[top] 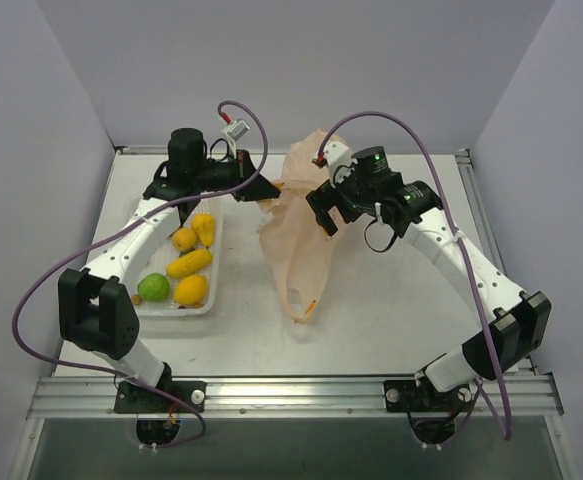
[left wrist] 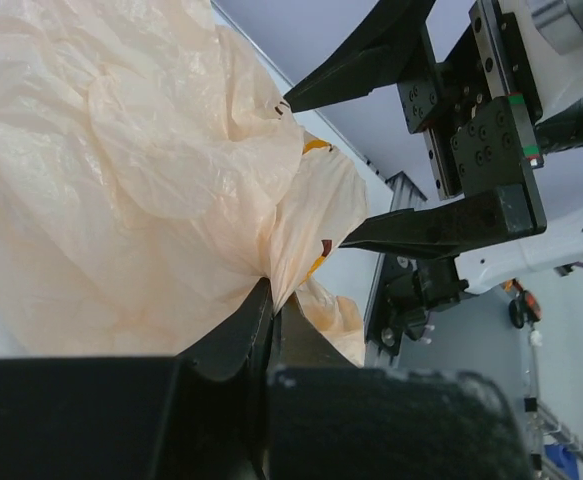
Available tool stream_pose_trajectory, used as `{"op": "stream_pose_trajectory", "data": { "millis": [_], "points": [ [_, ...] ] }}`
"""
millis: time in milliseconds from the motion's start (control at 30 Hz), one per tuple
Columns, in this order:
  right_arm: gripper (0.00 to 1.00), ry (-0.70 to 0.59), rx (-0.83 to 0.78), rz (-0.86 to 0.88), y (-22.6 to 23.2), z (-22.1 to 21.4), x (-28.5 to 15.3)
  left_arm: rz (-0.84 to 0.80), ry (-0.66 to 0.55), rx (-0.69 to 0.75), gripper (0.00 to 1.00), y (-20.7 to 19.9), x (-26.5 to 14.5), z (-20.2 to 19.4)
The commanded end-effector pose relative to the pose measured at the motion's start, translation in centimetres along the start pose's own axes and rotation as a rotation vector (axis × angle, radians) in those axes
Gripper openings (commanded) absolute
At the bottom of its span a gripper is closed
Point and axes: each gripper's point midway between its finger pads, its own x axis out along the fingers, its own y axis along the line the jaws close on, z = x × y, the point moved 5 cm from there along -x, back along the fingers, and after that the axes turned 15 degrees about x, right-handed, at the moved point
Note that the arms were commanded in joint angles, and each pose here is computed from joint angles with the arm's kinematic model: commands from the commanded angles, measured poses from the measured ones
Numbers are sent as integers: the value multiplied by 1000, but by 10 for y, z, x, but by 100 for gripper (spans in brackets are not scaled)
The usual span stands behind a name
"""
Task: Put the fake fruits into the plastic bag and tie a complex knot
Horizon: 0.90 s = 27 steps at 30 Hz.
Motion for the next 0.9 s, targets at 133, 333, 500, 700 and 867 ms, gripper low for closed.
{"op": "stream_pose_trajectory", "data": {
  "millis": [133,333,500,700,867],
  "points": [
    [100,-129,-2,-55,-3,35,12,-108,-53,-59,0,-5,5,17],
    [94,-107,-110,-14,2,36,30,-188,-35,-81,0,-8,11,18],
    [29,-67,-120,-52,-4,29,30,-212,-27,-82,7,-2,9,19],
    [0,-56,63,-59,-2,30,4,39,-122,36,62,27,-8,54],
    [0,-62,560,-72,-25,34,-18,319,-197,169,81,56,-45,93]
  ]
}}
